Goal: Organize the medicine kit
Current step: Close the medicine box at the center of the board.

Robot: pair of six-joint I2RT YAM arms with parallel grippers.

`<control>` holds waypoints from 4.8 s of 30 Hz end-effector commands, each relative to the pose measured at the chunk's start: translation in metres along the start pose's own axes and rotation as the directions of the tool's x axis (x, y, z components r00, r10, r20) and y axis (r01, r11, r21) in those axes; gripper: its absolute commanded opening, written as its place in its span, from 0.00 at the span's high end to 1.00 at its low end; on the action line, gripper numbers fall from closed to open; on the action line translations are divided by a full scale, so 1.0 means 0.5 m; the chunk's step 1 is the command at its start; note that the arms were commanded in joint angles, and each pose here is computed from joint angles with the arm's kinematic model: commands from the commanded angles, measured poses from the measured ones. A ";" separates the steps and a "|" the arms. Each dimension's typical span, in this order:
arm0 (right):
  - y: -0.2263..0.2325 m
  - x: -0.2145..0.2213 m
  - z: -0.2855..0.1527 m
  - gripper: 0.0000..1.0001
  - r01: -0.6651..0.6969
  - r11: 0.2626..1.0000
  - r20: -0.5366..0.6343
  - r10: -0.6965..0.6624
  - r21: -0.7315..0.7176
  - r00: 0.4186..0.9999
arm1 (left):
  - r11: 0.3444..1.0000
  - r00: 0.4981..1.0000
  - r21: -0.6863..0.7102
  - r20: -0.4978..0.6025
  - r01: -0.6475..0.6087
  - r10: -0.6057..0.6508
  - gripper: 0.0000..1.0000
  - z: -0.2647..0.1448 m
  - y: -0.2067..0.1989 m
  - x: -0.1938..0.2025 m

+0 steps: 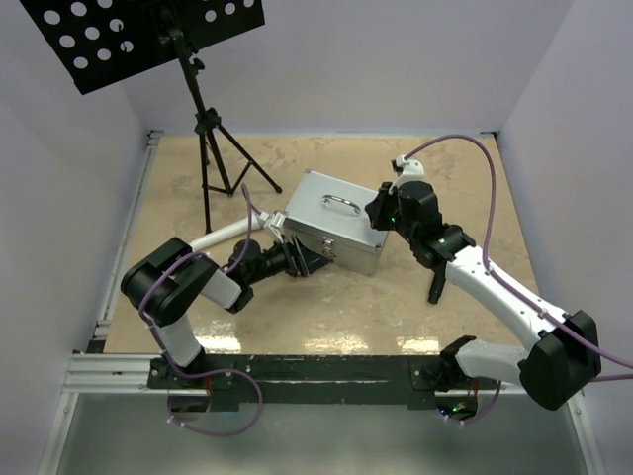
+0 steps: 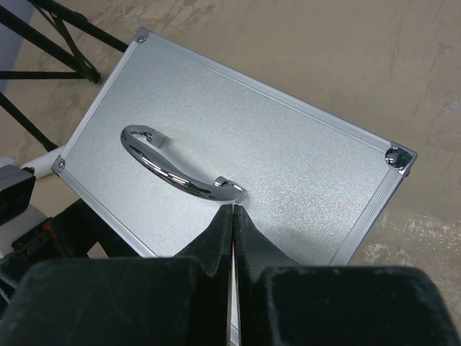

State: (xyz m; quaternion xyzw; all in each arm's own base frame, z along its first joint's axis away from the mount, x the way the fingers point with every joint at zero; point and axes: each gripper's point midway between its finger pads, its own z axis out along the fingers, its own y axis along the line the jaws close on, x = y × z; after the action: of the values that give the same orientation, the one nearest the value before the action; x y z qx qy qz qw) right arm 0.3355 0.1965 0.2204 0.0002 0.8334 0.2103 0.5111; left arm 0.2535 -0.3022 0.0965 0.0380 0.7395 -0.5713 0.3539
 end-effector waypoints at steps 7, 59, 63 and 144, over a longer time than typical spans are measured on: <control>0.002 -0.009 0.020 1.00 0.010 1.000 0.026 -0.010 0.004 1.000 | 0.833 0.860 0.354 0.446 -0.424 0.248 0.11 0.003 -0.232 -0.173; -0.017 0.016 0.030 1.00 0.002 0.999 0.002 -0.002 0.043 1.000 | 0.787 0.816 0.394 0.531 -0.476 0.228 0.11 -0.027 -0.322 -0.197; -0.018 0.017 0.032 1.00 0.003 0.999 -0.001 -0.003 0.044 1.000 | 0.784 0.817 0.396 0.528 -0.479 0.232 0.11 -0.029 -0.323 -0.193; -0.025 0.025 0.040 1.00 0.013 0.998 -0.008 -0.012 0.058 1.000 | 0.801 0.821 0.365 0.511 -0.475 0.255 0.25 0.010 -0.272 -0.209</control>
State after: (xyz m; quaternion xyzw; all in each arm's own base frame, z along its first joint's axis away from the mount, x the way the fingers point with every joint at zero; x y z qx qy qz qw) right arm 0.3445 0.1965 0.1872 0.0034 0.8521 0.1839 0.4901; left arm 0.2892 -0.3280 0.1039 0.0652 0.7228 -0.5552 0.4063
